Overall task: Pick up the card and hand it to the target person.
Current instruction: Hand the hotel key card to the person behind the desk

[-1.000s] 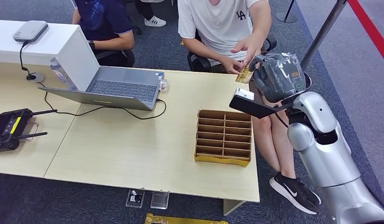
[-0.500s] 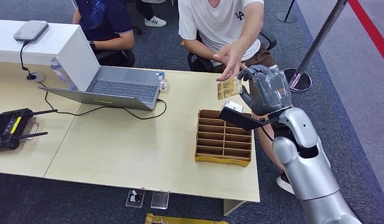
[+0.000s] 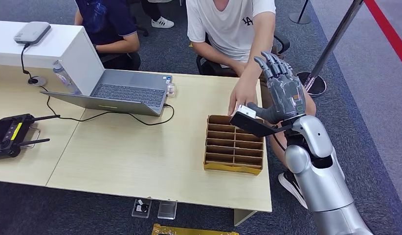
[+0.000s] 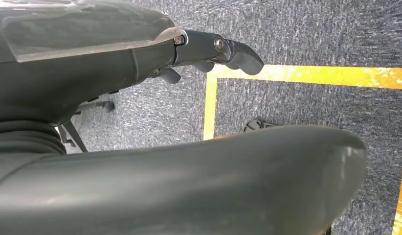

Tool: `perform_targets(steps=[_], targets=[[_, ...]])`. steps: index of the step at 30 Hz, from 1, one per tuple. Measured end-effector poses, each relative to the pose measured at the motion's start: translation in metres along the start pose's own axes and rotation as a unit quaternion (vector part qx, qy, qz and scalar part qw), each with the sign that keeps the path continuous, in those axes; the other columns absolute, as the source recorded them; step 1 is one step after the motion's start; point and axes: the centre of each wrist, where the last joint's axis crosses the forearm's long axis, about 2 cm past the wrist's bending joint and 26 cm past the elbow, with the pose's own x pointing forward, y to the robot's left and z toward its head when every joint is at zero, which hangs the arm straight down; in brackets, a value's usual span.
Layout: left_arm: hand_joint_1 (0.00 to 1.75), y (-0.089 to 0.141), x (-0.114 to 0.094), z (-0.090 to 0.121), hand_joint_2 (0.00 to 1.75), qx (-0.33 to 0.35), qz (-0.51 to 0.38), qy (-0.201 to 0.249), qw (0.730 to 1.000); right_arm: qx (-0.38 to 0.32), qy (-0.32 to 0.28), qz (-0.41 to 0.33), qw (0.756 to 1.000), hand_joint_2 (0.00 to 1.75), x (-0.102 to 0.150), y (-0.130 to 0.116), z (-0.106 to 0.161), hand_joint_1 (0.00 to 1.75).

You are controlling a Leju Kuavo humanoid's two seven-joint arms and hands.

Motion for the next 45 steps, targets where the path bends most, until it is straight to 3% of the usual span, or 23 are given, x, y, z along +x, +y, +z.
perform_targets(steps=[32,45], targets=[[0.00,-0.003,0.000,0.001,0.00,-0.003,-0.006,0.001,1.000,0.004,0.008,-0.001,1.000,1.75,-0.008,0.003,0.008,0.00],[0.00,-0.002,0.000,0.001,0.00,0.000,-0.008,0.005,1.000,-0.049,0.070,0.011,0.996,1.75,-0.041,-0.002,0.021,0.00]])
